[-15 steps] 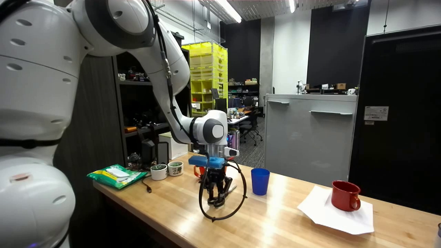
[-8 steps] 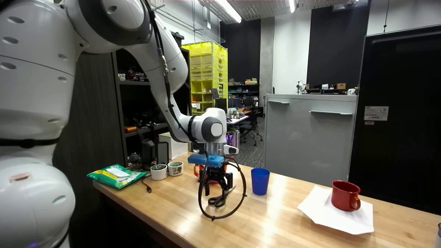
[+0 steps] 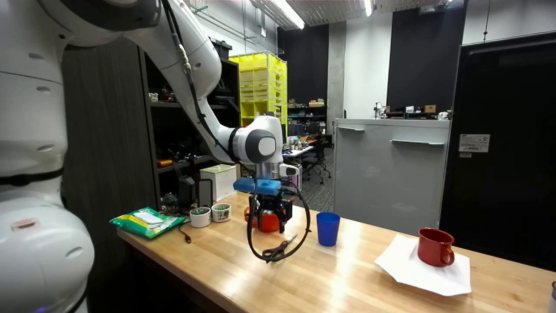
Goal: Open and close the scissors
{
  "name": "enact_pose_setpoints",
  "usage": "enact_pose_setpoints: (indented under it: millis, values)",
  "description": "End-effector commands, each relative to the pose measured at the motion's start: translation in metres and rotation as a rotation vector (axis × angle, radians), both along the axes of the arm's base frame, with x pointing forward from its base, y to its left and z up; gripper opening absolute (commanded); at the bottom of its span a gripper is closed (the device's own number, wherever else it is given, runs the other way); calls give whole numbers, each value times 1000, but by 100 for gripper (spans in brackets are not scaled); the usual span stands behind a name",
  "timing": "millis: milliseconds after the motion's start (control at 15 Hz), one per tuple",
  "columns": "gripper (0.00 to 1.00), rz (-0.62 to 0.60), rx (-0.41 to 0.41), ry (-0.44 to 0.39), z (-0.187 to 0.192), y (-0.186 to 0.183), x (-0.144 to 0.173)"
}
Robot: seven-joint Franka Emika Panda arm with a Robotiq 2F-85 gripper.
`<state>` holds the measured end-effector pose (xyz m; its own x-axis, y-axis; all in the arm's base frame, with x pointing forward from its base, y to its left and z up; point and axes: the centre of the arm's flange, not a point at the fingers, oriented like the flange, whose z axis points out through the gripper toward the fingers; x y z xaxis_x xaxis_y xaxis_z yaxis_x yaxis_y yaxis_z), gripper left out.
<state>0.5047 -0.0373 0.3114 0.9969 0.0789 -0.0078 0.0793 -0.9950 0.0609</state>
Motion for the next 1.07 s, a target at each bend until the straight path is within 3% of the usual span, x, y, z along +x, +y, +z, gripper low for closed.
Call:
enact_pose_setpoints:
  millis: [0,267,800,867,1000]
  values:
    - [100,65,39,-66,45,5,-41]
    - [100,115,52,-111,81,9,-62]
    - [100,166,22,-40,150,15,-95]
    - [100,139,38,-44,125,10,-79]
    - [100,143,34,-46,139,11,-87]
